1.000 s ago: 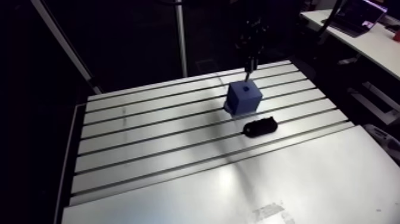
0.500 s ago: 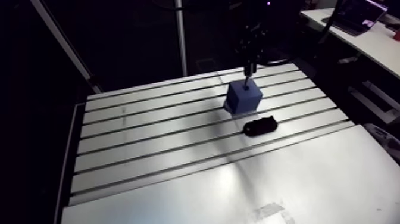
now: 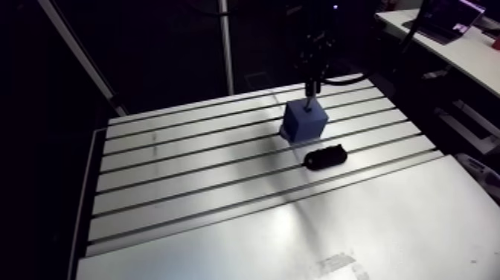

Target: Pick up the M10 bolt and insert it into the hex recess until seated.

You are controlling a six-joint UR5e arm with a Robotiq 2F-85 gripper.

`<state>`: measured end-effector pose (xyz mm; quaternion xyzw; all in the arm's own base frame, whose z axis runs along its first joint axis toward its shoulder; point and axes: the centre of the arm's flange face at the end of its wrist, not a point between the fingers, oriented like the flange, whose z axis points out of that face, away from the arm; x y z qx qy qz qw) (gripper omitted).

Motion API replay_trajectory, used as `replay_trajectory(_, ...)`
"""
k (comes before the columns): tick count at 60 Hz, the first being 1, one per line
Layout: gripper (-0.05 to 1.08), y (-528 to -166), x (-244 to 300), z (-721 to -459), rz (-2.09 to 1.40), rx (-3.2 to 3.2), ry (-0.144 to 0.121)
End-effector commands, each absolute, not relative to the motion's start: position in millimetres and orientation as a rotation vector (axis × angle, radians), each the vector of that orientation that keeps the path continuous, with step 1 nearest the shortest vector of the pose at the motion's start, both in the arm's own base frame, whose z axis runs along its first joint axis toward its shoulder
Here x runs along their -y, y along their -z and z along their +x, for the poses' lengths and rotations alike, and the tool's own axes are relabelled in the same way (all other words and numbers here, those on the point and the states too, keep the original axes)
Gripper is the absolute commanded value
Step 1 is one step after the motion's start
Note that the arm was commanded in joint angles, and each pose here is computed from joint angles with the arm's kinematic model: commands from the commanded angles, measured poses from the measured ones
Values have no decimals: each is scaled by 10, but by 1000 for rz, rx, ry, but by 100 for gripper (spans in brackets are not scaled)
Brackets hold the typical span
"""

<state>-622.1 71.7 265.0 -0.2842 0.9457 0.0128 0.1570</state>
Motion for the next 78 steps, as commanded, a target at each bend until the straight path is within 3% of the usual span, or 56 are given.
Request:
replay_trajectory(1,107,-2640,-726,-6220,-814,-2710,-41)
replay_trajectory(78,107,-2553,-743,-6232,-815,-2698,-35)
